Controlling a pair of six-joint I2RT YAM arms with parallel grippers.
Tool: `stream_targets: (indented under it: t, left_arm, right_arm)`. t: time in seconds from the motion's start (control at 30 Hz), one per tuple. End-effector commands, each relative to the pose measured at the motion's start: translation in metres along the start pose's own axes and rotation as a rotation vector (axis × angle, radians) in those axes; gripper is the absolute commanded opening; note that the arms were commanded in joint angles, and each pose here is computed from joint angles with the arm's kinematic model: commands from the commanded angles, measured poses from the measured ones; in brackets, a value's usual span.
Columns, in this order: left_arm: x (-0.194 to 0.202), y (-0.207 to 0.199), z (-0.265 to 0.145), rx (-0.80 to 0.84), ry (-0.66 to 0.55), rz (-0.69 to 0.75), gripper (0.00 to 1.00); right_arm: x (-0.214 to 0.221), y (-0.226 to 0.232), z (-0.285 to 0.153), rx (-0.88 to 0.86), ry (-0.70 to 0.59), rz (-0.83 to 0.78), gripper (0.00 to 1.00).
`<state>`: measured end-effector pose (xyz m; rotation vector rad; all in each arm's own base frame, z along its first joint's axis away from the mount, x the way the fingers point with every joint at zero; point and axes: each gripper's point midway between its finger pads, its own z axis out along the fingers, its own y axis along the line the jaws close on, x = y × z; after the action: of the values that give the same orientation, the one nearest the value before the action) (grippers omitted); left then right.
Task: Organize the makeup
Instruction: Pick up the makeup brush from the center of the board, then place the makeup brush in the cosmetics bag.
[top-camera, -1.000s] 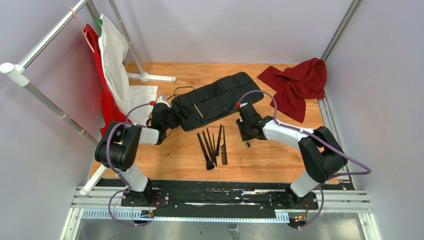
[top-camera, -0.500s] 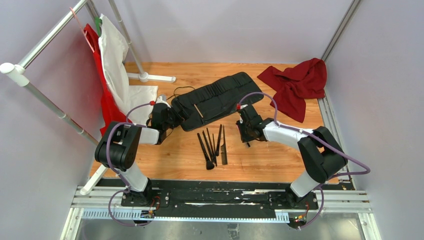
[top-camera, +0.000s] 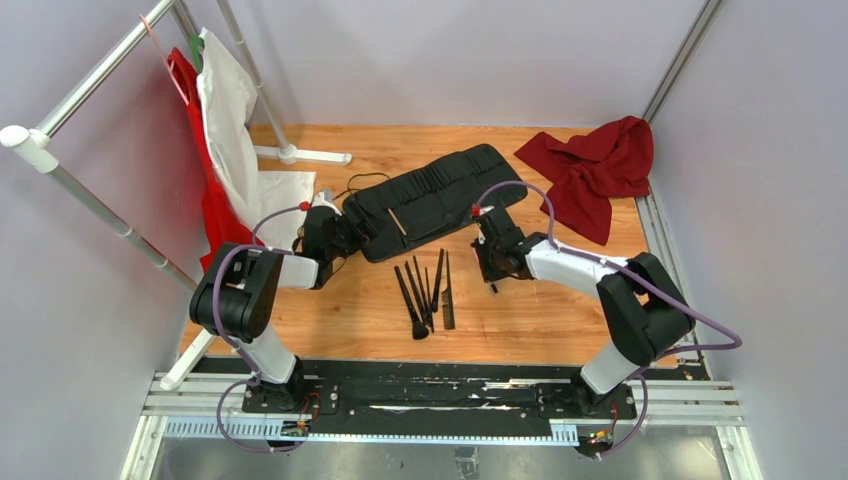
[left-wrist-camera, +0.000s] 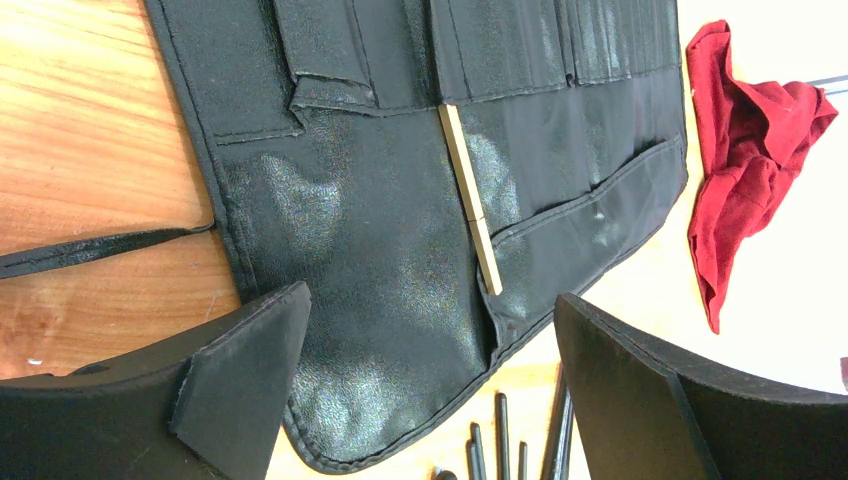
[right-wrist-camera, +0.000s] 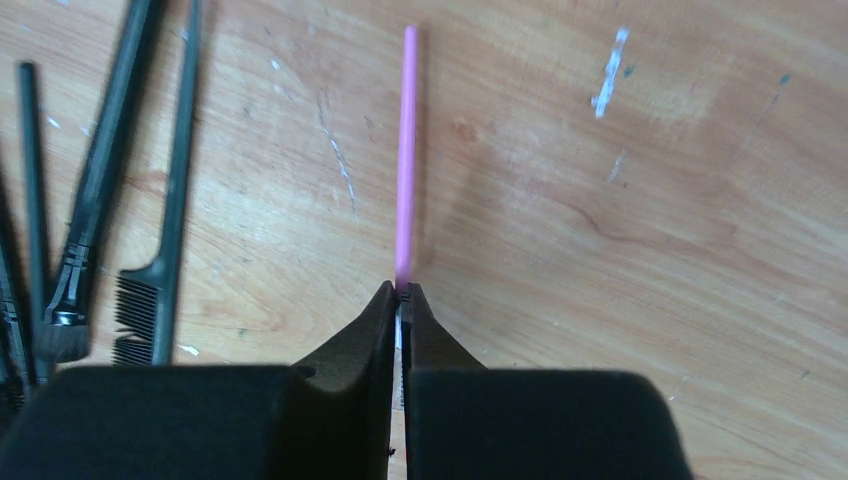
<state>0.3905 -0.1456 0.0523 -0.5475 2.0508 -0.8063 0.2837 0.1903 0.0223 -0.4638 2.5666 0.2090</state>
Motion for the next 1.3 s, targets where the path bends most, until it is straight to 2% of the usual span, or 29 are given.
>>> stream_targets:
  t: [0.0, 0.23, 0.63, 0.93, 1.27]
  left_arm:
    - [0.005, 0.009, -0.002, -0.03, 0.022, -0.003, 0.98]
    - [0.004, 0.008, -0.002, -0.027, 0.018, -0.006, 0.98]
    - [0.005, 0.007, -0.004, -0.023, 0.02, -0.008, 0.98]
    - [0.006, 0.008, -0.003, -0.024, 0.023, -0.01, 0.98]
    - [0.006, 0.008, -0.002, -0.024, 0.023, -0.009, 0.98]
  right_arm:
    - [-0.046, 0.001, -0.024, 0.004, -0.09, -0.023, 0.01]
    - [-0.106, 0.029, -0.027, -0.092, -0.161, -0.05, 0.01]
    - [-0.172, 0.083, 0.018, -0.262, -0.157, -0.082, 0.0]
    - [-0.175, 0.102, 0.049, -0.303, -0.078, -0.111, 0.0]
    - [-0.173, 0.106, 0.057, -0.307, -0.008, -0.121, 0.01]
